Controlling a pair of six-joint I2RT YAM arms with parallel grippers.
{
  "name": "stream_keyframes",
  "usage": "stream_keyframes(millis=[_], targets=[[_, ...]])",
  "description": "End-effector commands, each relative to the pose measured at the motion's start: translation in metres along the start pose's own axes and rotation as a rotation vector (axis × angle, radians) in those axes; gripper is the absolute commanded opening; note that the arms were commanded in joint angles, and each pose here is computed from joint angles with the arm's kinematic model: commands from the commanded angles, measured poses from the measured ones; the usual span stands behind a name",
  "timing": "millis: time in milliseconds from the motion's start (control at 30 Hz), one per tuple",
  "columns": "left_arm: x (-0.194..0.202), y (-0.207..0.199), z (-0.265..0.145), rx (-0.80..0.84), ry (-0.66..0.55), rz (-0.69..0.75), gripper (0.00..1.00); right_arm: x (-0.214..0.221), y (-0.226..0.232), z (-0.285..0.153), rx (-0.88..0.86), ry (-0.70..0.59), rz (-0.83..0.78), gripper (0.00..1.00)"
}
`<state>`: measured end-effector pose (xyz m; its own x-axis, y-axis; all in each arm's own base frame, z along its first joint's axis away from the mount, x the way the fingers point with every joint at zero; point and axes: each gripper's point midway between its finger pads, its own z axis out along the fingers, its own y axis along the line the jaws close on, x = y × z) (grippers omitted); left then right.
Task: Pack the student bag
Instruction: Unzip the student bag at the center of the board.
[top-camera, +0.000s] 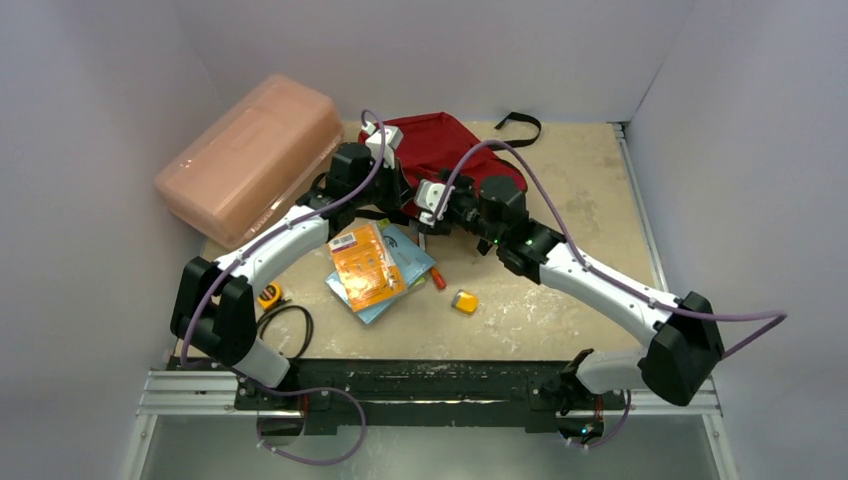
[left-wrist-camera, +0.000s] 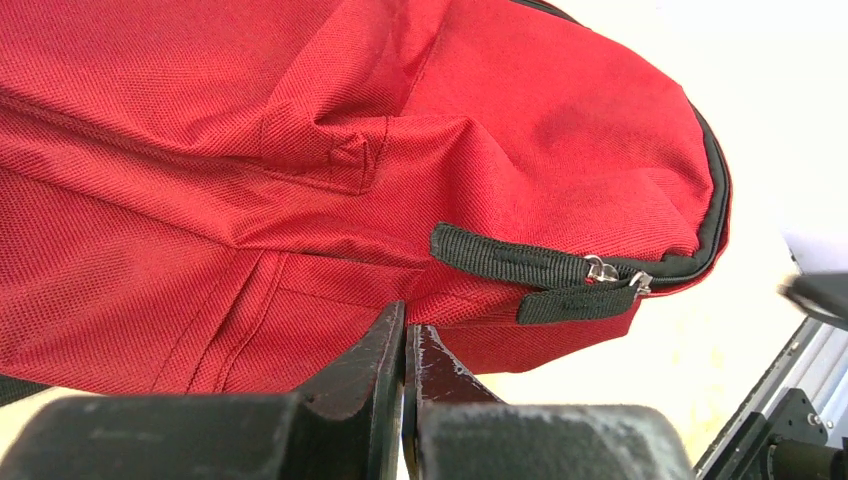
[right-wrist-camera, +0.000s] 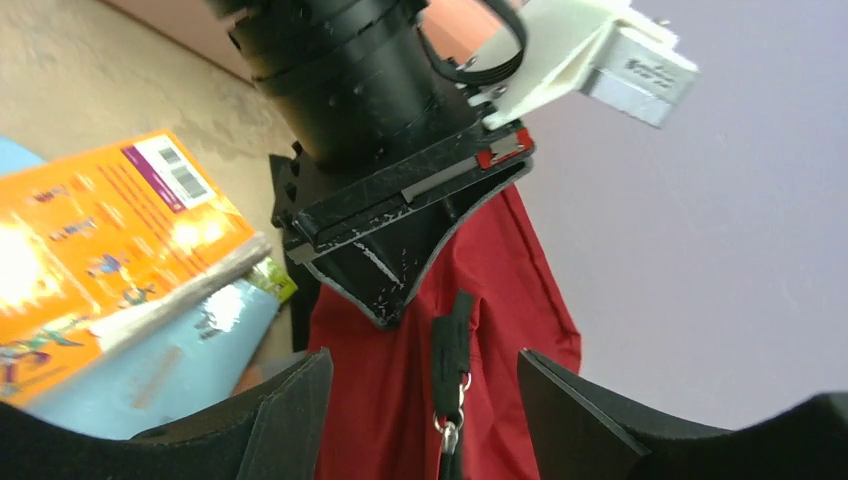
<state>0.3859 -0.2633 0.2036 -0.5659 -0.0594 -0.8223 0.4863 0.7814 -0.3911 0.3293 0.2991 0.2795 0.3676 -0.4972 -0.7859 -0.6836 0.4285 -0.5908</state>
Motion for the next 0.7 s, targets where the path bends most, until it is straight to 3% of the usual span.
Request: stream_keyframes(millis=[0,200,400,667], targets=[[-0.052,-0.029,-0.017,0.098,-0.155,0.006,0.0,-0.001,-0.015,0.018,-0.005,-0.002,-0.187,0.71],[-0.054,-0.03,-0.019,0.099,-0.161,0.013,0.0,0.012,-0.008,0.039,-0.022,-0.003,-0.208,0.69],[-0.053,-0.031,-0.018,0.108,-0.154,0.007,0.0,0.007,-0.018,0.043,0.031,-0.029,-0.188,0.58],[-0.052,-0.03,-0.016,0.107,-0.152,0.006,0.0,0.006,-0.031,0.027,0.019,-0.121,-0.003,0.09]])
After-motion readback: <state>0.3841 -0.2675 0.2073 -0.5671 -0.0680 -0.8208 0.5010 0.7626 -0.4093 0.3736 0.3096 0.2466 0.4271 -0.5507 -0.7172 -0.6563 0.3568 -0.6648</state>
